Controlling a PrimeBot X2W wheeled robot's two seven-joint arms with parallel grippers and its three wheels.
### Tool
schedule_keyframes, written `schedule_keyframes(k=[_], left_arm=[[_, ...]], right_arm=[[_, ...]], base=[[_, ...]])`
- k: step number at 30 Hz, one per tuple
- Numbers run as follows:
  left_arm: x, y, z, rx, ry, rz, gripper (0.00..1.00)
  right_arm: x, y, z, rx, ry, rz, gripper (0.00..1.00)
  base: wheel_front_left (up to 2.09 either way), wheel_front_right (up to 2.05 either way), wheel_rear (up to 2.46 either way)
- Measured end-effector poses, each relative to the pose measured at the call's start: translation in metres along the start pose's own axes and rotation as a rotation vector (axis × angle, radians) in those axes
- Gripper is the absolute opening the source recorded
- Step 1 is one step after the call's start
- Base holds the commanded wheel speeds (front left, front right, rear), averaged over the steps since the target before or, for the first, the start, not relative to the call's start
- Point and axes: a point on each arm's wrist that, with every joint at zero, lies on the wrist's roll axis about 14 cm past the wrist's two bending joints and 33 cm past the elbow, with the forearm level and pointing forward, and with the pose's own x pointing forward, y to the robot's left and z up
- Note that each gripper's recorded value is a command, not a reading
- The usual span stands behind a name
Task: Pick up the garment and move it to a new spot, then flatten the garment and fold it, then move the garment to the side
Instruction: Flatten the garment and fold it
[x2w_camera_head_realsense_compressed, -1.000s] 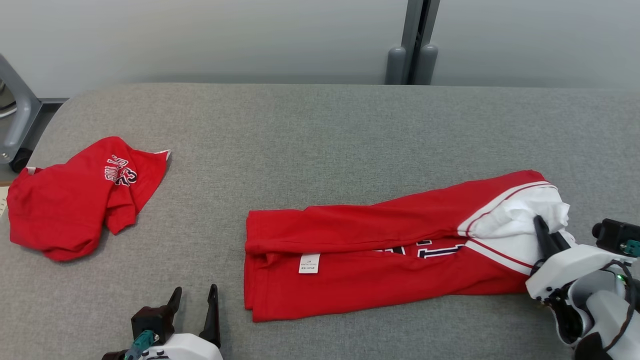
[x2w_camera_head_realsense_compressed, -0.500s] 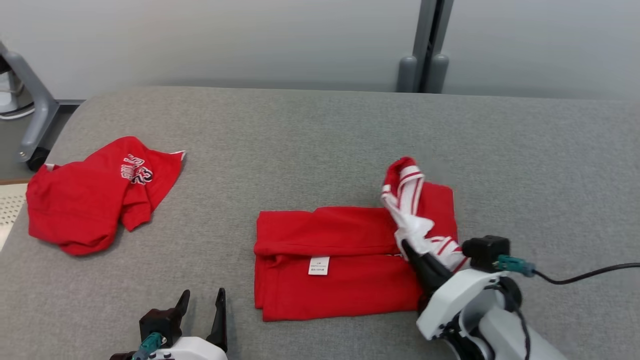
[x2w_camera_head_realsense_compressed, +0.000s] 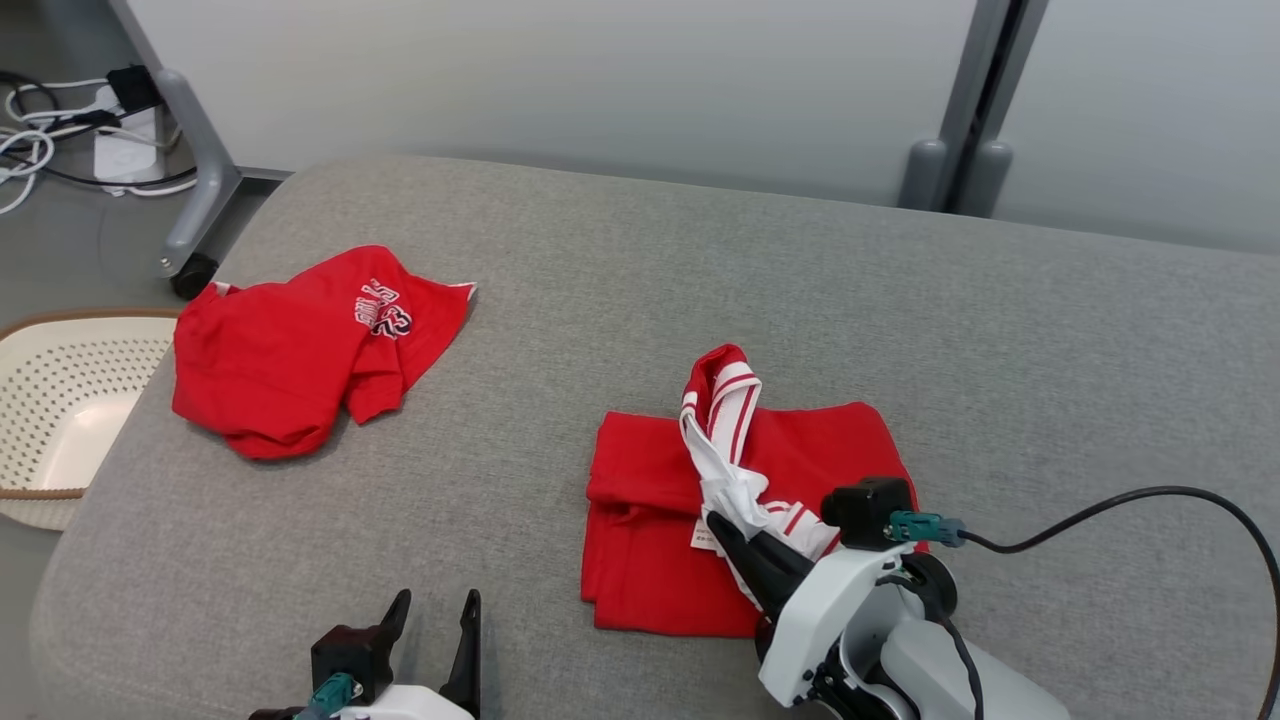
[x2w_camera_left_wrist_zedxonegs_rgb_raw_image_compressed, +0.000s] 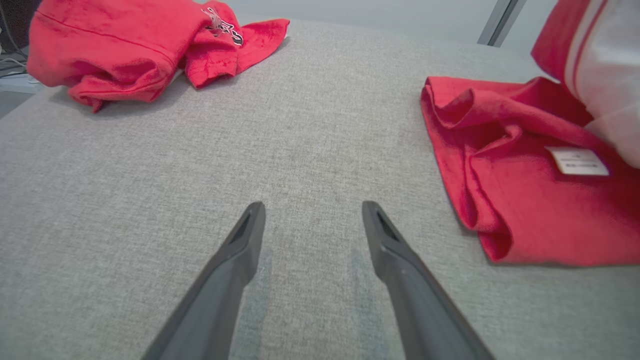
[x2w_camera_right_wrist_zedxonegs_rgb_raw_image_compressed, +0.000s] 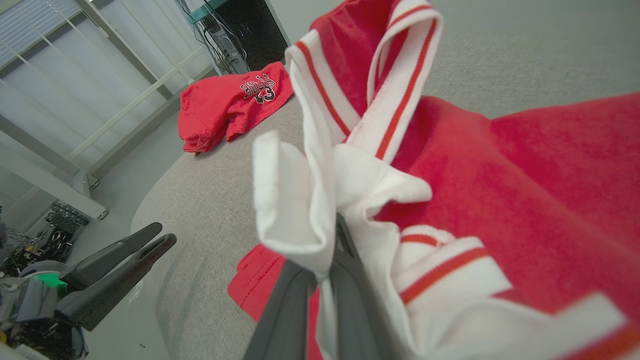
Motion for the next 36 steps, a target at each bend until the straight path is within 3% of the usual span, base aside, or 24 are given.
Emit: schedule_keyframes(k=[5,6,7,13,20,24,27,36], left_arm=[[-0.004,0.006,-0.001,-0.009,0.001,0.02,1.0],[-0.005,0.007,-0.001,-0.011,0.001,0.026,1.0],[-0.005,0.008,-0.001,-0.013,0.0,0.029,1.0],[-0.001,0.005,0.004,-0.007,-0.012,0.023,1.0],[0.009,-0.007,0.014,0.012,-0.037,-0.008,1.0],[0.016,-0.016,0.022,0.024,-0.057,-0.032,1.0],[0.019,-0.02,0.026,0.03,-0.068,-0.042,1.0],[0.024,-0.029,0.036,0.046,-0.098,-0.068,1.0]], right_arm=[[0.01,0.018,-0.001,0.003,0.012,0.059,0.0],[0.011,0.019,0.002,0.023,-0.004,0.061,0.29],[0.012,0.019,0.006,0.043,-0.022,0.061,1.0],[0.012,0.002,0.032,0.06,-0.106,0.006,1.0],[-0.02,-0.062,0.092,0.03,-0.327,-0.195,1.0],[-0.068,-0.11,0.096,-0.017,-0.403,-0.381,1.0],[-0.094,-0.127,0.097,-0.057,-0.431,-0.462,1.0],[-0.147,-0.151,0.082,-0.125,-0.435,-0.613,1.0]], base=[[0.0,0.0,0.0],[0.0,0.0,0.0],[0.0,0.0,0.0],[0.0,0.0,0.0],[0.0,0.0,0.0],[0.0,0.0,0.0],[0.0,0.0,0.0],[0.0,0.0,0.0]])
